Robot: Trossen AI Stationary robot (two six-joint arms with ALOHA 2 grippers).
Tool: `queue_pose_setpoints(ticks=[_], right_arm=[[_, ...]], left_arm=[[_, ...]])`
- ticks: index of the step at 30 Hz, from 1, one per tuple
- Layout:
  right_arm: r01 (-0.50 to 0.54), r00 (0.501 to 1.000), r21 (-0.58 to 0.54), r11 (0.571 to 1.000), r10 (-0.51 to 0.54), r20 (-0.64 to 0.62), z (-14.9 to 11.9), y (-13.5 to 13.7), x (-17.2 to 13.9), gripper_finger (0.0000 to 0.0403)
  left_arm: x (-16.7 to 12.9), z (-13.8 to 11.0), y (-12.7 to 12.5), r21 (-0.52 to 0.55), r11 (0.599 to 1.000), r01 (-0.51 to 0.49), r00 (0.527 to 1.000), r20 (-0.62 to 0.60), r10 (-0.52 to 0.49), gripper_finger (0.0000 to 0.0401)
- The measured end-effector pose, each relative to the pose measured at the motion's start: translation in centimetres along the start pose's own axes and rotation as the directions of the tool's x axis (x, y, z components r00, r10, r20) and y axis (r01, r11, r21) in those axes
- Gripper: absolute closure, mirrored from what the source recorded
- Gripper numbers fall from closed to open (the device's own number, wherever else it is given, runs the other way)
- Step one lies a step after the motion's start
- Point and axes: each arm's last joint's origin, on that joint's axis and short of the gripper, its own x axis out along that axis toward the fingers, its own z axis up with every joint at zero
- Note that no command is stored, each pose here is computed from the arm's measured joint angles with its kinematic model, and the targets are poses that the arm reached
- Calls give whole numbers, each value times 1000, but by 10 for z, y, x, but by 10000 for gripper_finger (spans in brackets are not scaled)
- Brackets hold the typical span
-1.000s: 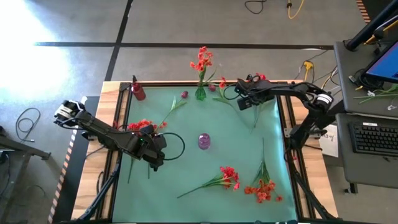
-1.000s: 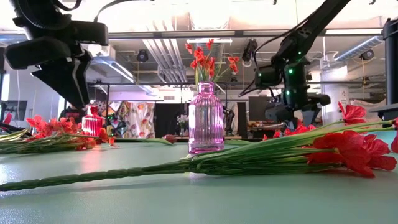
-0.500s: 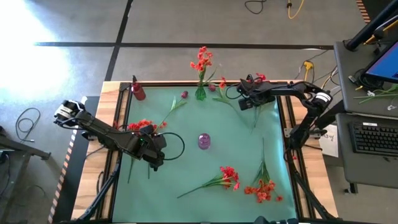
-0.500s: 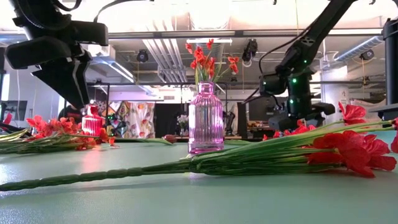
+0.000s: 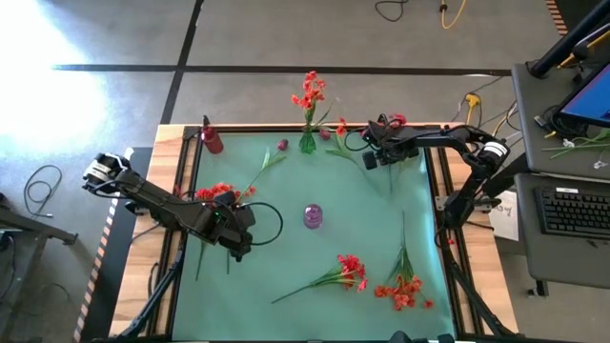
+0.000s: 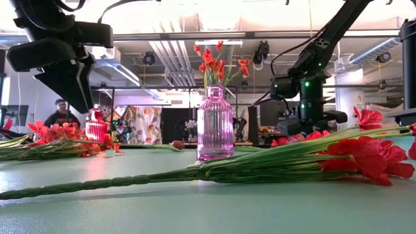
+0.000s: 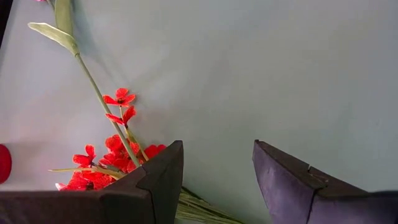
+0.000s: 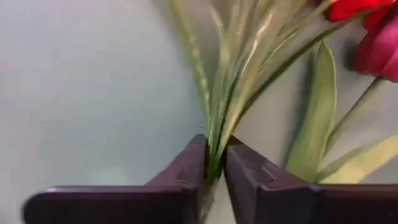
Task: Sort flowers into vase by color
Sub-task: Put the orange flowers into the purple vase
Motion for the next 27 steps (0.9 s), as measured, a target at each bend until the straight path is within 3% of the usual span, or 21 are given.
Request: queue_pose_setpoints(ticks=[3, 12, 20, 27], right_arm=[[0, 1000, 0, 1000, 0, 0, 0, 0, 0, 386], [-16, 1000, 23, 1000, 16, 19, -1, -6, -13, 381], [-118, 979, 75, 990, 103, 177, -2, -20, -55, 381], [-245, 927, 72, 967, 211, 309, -23, -28, -94, 381]], left_arm=[[0, 0, 0, 0, 1000, 0, 1000, 0, 0, 223], [0, 0, 0, -8, 1000, 0, 1000, 1, 0, 223], [0, 1, -1, -12, 1000, 4, 1000, 7, -4, 223], [0, 1, -1, -21, 1000, 6, 1000, 10, -6, 223]])
